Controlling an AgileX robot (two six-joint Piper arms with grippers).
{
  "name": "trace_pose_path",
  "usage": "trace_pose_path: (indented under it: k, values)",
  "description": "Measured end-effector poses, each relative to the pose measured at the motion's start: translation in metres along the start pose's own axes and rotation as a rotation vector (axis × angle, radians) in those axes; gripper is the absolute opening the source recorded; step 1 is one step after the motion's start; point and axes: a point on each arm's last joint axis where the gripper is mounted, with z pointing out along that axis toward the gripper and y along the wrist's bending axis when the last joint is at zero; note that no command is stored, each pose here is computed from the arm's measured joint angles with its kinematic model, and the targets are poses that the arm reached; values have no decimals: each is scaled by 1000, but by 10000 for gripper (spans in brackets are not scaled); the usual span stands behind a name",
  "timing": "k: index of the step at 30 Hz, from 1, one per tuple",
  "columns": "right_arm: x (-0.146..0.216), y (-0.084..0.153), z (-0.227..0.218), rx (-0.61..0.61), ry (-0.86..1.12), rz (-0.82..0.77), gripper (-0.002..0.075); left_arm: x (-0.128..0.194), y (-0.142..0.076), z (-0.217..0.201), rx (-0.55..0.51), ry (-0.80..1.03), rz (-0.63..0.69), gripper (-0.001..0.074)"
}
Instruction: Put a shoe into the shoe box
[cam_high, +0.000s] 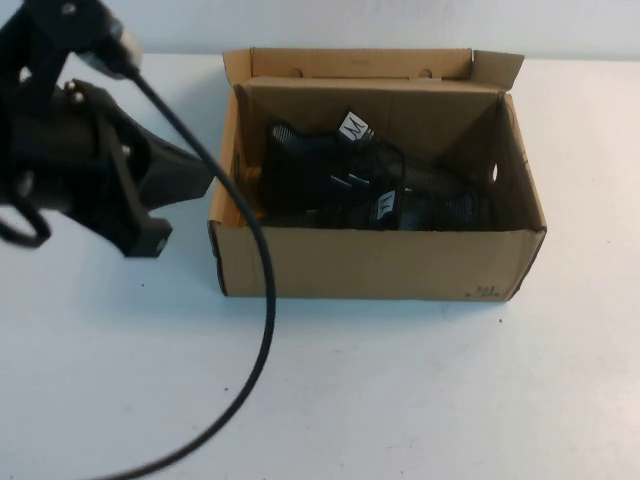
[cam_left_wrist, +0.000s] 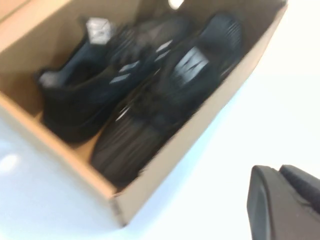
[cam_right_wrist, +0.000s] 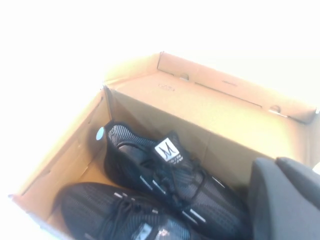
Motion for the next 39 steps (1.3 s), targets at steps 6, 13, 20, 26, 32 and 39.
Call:
trace_pose_path:
  k: [6,13,20,26,32,39]
  values:
    - [33,12,-56,16,-70,-2,-16,18,-33,-29,45,-58,14,-4]
    - [85,26,-111,30,-157,-26,-16,47,-75,-62,66,-164,-1,-4]
    - [149,34,-146,57,-236,-105,-16,74,-100,-79,14,-349,-50,-4]
    - [200,34,-147,73,-304,-81,-16,79,-86,-81,-198,-361,19,-4]
    - [232,31,-137,82,-340,-41,-16,81,-73,-83,-349,-350,41,-4]
    - [233,31,-137,84,-363,-31,-16,81,-72,-84,-355,-363,13,-4]
